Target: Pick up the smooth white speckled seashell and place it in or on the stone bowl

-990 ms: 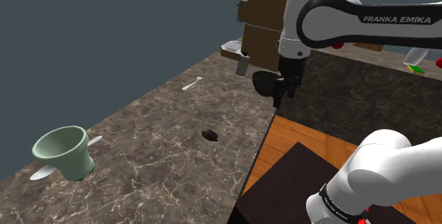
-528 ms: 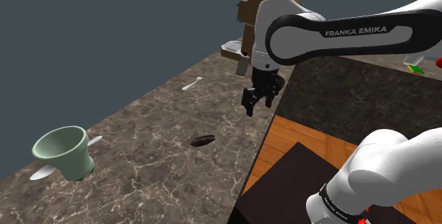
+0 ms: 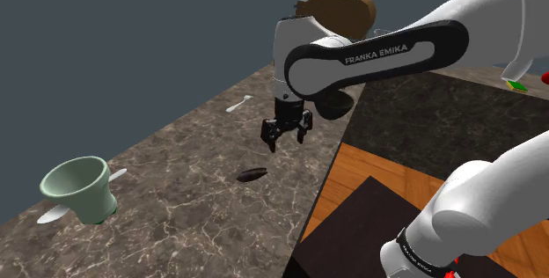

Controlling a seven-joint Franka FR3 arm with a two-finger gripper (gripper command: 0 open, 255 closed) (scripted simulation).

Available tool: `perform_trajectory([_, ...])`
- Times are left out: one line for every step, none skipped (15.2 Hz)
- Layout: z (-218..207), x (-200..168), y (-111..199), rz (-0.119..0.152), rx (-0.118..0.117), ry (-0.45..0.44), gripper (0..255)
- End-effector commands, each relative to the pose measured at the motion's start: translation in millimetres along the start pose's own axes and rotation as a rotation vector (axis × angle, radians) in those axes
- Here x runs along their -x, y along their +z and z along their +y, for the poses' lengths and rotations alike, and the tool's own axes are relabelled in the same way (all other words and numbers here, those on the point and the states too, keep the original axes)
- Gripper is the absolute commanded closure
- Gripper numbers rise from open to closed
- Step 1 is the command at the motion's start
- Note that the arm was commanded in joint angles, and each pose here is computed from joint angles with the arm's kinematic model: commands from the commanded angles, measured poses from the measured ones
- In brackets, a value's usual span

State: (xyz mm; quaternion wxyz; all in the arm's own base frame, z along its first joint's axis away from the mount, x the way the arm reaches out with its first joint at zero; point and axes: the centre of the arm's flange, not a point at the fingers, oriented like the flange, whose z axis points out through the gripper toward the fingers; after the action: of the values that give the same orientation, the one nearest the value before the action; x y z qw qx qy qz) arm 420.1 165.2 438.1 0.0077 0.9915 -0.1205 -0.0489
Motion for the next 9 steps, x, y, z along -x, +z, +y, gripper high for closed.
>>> perform_trajectory([-23.9, -14.5, 10.8, 0.007, -0.002, 0.038, 0])
perform_trajectory([-33.8, -21.5, 15.4, 0.010, -0.002, 0.055, 0])
perform_trajectory([-35.3, -22.6, 16.1, 0.011, -0.002, 0.058, 0])
perform_trajectory([-35.3, -22.7, 21.3, 0.011, -0.002, 0.058, 0])
perform_trajectory([-35.3, -22.7, 26.6, 0.011, -0.002, 0.058, 0])
perform_trajectory([-35.3, -22.8, 31.9, 0.011, -0.002, 0.058, 0])
perform_trajectory([-35.4, -22.9, 37.2, 0.011, -0.002, 0.058, 0])
perform_trajectory([-35.4, -22.9, 42.5, 0.011, -0.002, 0.058, 0])
perform_trajectory([-35.4, -23.0, 47.7, 0.011, -0.002, 0.058, 0])
